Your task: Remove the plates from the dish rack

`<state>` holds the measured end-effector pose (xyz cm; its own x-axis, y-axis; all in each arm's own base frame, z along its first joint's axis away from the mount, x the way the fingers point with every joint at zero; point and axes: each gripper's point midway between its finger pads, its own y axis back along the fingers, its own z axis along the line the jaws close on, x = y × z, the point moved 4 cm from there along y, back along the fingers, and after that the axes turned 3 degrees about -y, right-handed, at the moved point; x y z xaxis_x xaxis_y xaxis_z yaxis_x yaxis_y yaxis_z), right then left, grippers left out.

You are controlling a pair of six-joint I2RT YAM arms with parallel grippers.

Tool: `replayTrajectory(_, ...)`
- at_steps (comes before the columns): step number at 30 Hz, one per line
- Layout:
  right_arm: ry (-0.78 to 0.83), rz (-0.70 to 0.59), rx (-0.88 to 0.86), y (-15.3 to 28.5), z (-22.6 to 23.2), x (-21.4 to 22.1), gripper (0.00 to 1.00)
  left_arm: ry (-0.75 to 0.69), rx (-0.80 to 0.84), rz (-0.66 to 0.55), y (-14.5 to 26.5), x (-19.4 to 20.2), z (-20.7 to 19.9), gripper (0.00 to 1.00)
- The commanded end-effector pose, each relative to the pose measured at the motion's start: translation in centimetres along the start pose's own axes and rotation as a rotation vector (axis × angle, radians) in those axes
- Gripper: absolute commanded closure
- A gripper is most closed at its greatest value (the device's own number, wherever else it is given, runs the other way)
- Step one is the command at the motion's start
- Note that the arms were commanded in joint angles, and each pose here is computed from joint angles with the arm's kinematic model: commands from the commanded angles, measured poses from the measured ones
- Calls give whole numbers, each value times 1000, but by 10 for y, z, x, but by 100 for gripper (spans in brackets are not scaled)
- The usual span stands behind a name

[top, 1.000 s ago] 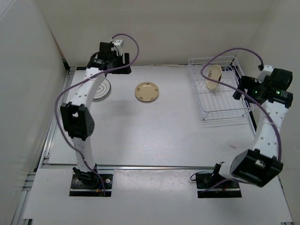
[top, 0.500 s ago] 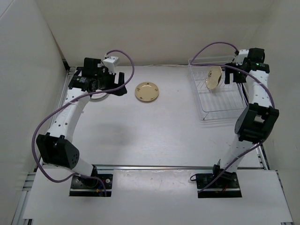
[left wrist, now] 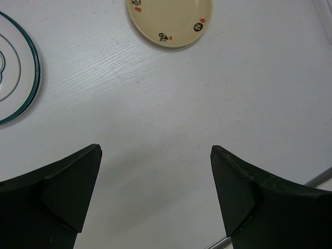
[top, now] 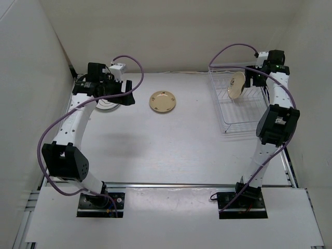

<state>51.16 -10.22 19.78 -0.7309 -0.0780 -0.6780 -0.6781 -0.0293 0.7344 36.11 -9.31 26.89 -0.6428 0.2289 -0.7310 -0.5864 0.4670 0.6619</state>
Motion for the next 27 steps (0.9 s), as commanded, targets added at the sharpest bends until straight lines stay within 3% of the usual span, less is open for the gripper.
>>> replayTrajectory(1,-10,-79,-38,-1,3,-23,17,-38,30,-24,3,-11,-3,2)
replayTrajectory(9,-34,-59,-91,-25,16,-19,24,-27,15,4,-7,-7,3,2)
replayTrajectory(13,-23,-44,-99,-40,24,-18,48,-24,-3,16,-10,-5,7,1)
replayTrajectory(24,17,-55,-89,-53,44,-26,84,-23,-26,47,-12,4,11,1)
replayTrajectory(27,10,-82,-82,-40,49,-37,89,-23,-26,47,-12,4,11,1)
